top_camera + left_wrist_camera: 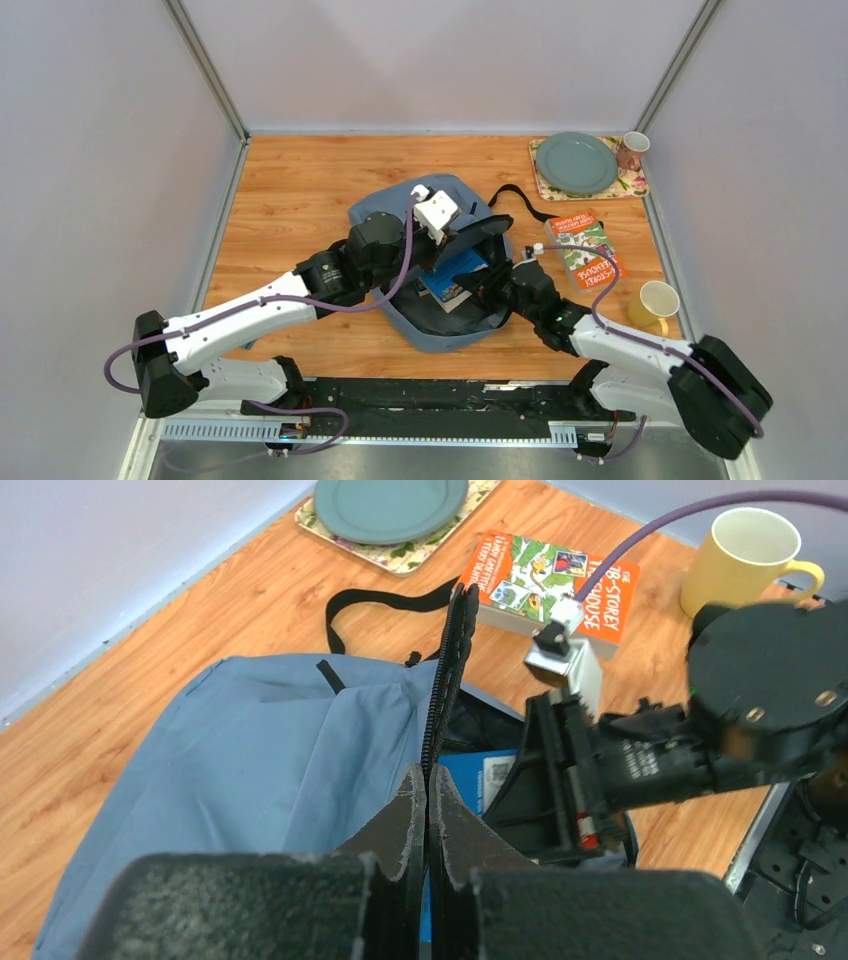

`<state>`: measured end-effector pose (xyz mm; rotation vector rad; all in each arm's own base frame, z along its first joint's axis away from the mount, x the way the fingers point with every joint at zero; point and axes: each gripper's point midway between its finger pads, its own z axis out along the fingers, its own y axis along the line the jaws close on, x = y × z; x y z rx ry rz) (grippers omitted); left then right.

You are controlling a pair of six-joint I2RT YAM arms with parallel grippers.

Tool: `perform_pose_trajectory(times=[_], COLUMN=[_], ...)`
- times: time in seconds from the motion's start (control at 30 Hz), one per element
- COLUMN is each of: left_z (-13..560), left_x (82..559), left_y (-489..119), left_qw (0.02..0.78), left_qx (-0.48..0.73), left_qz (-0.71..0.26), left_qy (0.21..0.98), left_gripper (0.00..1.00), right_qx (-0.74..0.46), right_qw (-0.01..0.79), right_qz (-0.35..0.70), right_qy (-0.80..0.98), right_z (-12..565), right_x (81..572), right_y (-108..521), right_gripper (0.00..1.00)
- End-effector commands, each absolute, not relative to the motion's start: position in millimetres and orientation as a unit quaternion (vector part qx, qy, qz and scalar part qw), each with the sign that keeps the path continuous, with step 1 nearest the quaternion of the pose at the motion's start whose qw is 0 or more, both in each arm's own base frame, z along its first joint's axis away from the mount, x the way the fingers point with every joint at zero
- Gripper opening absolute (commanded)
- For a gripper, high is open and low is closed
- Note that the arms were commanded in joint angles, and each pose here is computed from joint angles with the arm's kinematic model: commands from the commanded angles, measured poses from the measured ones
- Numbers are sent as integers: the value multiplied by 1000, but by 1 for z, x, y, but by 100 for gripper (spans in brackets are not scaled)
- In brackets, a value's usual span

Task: Pack the student bag
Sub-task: Place the book in the student bag.

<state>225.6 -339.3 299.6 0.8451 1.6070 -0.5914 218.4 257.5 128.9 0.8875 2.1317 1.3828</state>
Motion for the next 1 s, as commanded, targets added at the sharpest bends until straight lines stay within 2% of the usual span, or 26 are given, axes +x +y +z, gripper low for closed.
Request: perform_pose_trajectory(times=[0.0, 0.1, 0.23, 0.33, 0.43, 0.5, 0.57, 0.67, 0.77, 0.83, 0.93, 0.97], left_z=[347, 347, 346, 338, 332, 328, 325, 320, 318, 316, 316, 315], left_x=[222, 222, 219, 217, 213, 212, 211, 211, 210, 210, 210, 210], left_y=[-335, -333, -332, -329, -328, -328, -328, -330, -331, -331, -332, -332], left_qw=[623, 621, 618, 608, 601, 596, 591, 586, 583, 582, 581, 580], left_qx=[302, 293, 287, 289, 291, 293, 296, 299, 302, 304, 306, 307], left_qz=[-301, -303, -310, -308, -314, -314, -313, -313, -314, -313, -314, -314], left_qy=[656, 661, 663, 672, 675, 679, 682, 685, 685, 686, 686, 686], left_gripper=[0, 0, 0, 0, 0, 0, 0, 0, 0, 0, 0, 0], right_qx=[330, 369, 399, 402, 393, 375, 364, 340, 329, 324, 323, 324], right_qw=[296, 318, 305, 299, 290, 286, 280, 268, 262, 250, 238, 238], right_qz=[551, 515, 477, 460, 434, 420, 389, 369, 358, 363, 374, 373], right_qy=[708, 706, 721, 733, 757, 775, 798, 822, 834, 837, 836, 836], right_z=[175, 151, 116, 93, 72, 65, 53, 50, 51, 49, 47, 44], right_x=[259, 275, 286, 282, 272, 264, 257, 245, 238, 233, 231, 232], right_y=[285, 289, 298, 300, 297, 296, 291, 288, 283, 286, 291, 292], right_gripper=[0, 0, 5, 25, 37, 53, 62, 65, 65, 62, 37, 20])
